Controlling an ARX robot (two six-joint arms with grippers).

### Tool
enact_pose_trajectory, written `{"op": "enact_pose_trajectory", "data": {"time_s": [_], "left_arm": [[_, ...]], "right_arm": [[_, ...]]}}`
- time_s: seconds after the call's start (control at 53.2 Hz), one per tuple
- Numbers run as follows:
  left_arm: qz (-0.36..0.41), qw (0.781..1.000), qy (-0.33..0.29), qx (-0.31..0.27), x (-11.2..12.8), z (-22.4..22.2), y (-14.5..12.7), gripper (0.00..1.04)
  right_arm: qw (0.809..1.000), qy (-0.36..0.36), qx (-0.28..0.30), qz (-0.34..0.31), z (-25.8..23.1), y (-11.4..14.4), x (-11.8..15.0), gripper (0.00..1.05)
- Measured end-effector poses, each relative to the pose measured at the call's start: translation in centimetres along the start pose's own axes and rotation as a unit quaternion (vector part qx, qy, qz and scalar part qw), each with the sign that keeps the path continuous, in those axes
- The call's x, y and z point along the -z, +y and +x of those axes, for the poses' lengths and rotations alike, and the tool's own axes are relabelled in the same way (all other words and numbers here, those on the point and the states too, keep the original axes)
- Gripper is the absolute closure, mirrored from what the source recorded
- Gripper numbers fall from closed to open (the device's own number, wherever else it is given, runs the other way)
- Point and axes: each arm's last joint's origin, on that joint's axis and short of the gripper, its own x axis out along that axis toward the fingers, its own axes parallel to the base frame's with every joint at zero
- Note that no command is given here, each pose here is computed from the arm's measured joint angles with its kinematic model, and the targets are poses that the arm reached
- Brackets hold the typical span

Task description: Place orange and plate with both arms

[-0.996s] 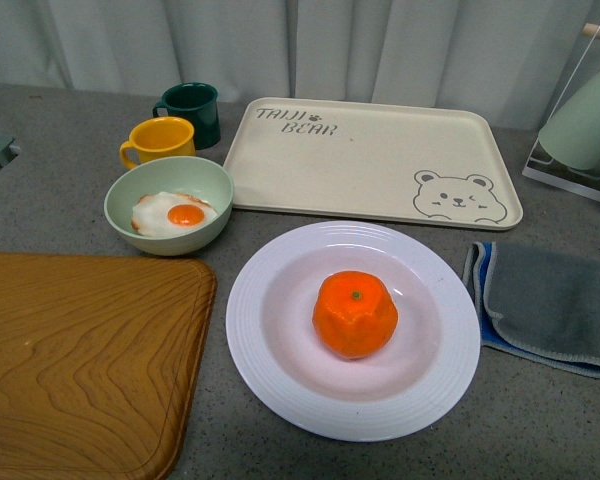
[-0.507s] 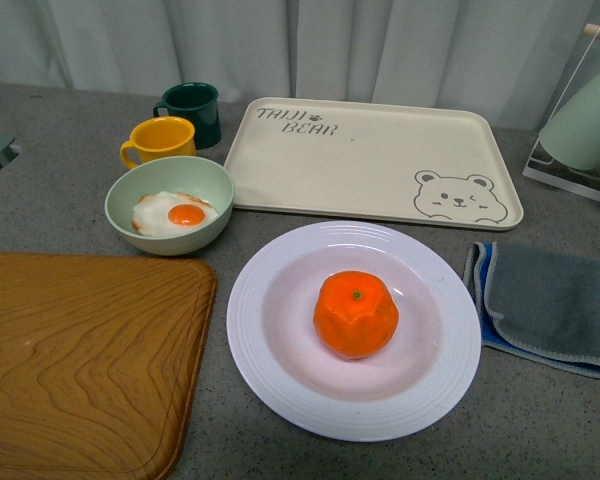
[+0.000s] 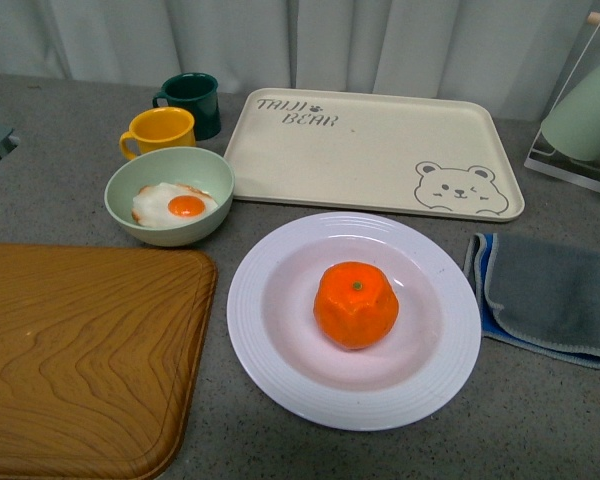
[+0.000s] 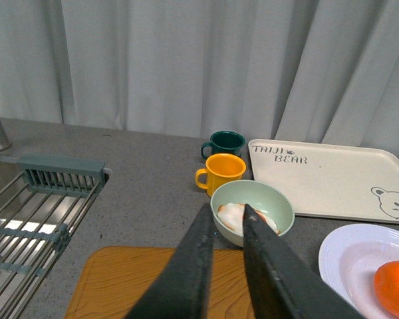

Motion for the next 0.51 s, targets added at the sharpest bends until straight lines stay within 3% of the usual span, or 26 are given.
{"op": "enact_pose_trajectory", "data": {"time_s": [0.075, 0.188, 0.244, 0.413, 0.507], "left_arm": [[0.0, 1.0, 0.0, 0.0, 0.0, 0.0, 0.0, 0.75], [0.0, 1.0, 0.0, 0.0, 0.0, 0.0, 0.0, 0.56], [0.0, 1.0, 0.0, 0.0, 0.0, 0.0, 0.0, 0.45], [0.001, 1.0, 0.0, 0.0, 0.0, 0.0, 0.0, 0.05], [0.001, 1.0, 0.0, 0.0, 0.0, 0.0, 0.0, 0.07]], "right_arm": [[1.0, 0.003, -0.003, -0.005, 0.0, 0.0, 0.1, 0.09], [0.991, 0.062, -0.041, -0.111, 0.7, 0.2, 0.4, 0.09], [0.985, 0.107, -0.061, -0.125, 1.4, 0.6, 0.6, 0.09], [0.962, 0.25, -0.109, -0.017, 5.6, 2.9, 2.4, 0.09], [0.935, 0.334, -0.108, 0.041, 7.7, 4.0, 4.2, 0.09]]}}
